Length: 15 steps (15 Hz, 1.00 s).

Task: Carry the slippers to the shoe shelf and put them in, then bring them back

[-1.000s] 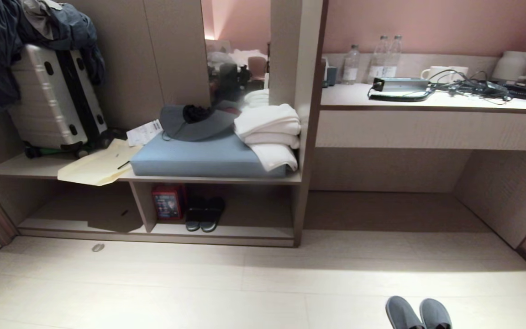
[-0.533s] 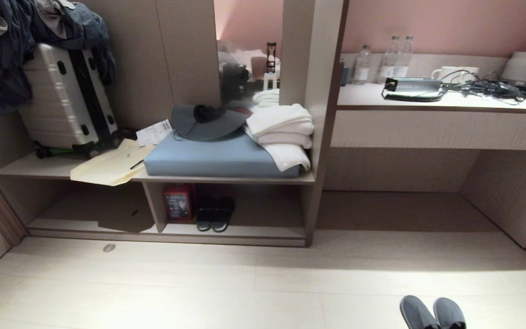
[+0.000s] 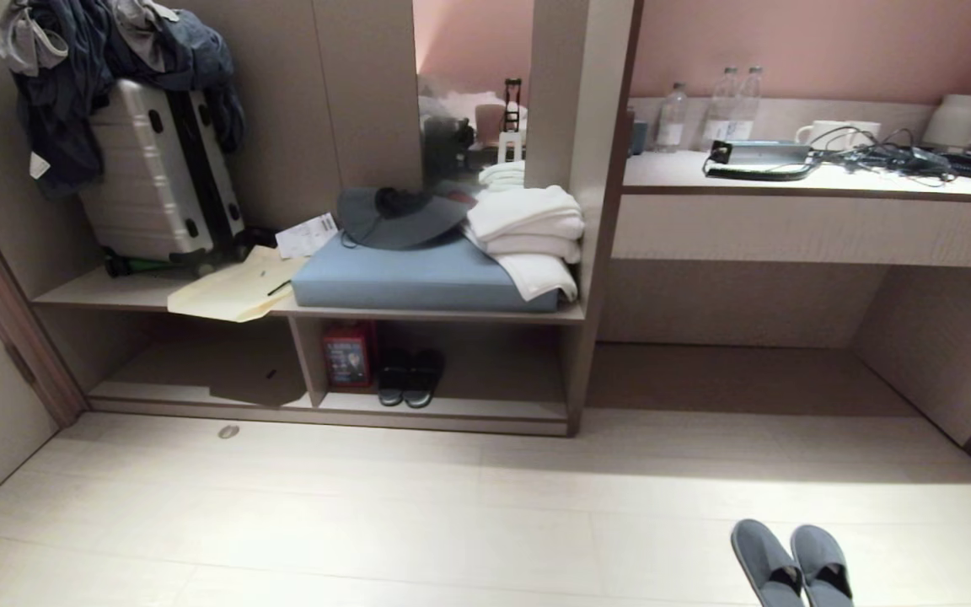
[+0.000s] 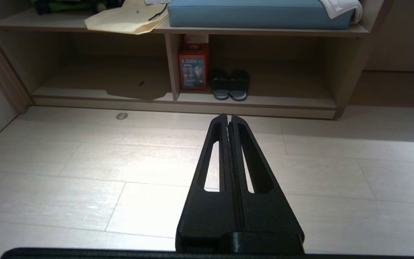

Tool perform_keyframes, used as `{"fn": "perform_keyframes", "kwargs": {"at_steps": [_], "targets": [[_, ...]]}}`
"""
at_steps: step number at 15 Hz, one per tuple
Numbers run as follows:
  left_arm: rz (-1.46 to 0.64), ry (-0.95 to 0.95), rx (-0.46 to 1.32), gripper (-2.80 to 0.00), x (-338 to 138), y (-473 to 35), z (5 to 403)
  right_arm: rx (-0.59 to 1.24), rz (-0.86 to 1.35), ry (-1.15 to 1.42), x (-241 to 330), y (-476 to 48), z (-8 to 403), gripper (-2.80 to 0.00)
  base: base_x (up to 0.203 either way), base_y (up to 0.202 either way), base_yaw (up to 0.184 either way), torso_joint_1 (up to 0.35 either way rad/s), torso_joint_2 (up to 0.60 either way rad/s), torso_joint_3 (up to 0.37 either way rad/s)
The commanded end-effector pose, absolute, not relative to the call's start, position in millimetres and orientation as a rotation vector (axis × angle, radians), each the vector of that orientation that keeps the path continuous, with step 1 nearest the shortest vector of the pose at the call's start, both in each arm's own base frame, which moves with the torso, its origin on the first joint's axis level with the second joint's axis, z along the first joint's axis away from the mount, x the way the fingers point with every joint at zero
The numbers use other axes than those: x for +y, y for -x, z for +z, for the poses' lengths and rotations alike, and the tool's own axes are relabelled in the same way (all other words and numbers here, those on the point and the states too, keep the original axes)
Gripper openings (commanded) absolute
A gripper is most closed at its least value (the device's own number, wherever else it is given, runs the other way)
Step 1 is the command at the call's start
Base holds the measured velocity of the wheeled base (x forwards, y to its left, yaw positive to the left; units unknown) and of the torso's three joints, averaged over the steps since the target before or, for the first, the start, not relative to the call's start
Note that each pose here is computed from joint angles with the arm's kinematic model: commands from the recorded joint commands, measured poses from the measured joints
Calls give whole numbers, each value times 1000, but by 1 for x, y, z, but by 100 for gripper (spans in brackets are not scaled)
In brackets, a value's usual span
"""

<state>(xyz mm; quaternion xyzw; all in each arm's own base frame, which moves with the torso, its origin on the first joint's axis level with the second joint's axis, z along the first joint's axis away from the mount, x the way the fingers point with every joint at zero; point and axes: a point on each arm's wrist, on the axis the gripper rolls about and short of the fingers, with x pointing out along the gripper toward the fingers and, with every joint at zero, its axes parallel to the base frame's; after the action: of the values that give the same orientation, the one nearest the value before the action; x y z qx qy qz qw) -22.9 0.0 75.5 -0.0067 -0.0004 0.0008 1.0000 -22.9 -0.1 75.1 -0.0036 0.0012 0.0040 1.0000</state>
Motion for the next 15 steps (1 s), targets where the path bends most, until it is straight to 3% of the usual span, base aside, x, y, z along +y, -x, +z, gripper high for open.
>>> {"fn": "perform_keyframes", "kwargs": {"at_steps": [1,15], "targets": [[3,14,1,-280,0,23,75,1,9,8,0,23,75,-280,-198,0,1,2,5,6],[2,14,0,-280,0,23,75,2,9,6,0,23,75,-280,-195,0,1,2,3,4]]}}
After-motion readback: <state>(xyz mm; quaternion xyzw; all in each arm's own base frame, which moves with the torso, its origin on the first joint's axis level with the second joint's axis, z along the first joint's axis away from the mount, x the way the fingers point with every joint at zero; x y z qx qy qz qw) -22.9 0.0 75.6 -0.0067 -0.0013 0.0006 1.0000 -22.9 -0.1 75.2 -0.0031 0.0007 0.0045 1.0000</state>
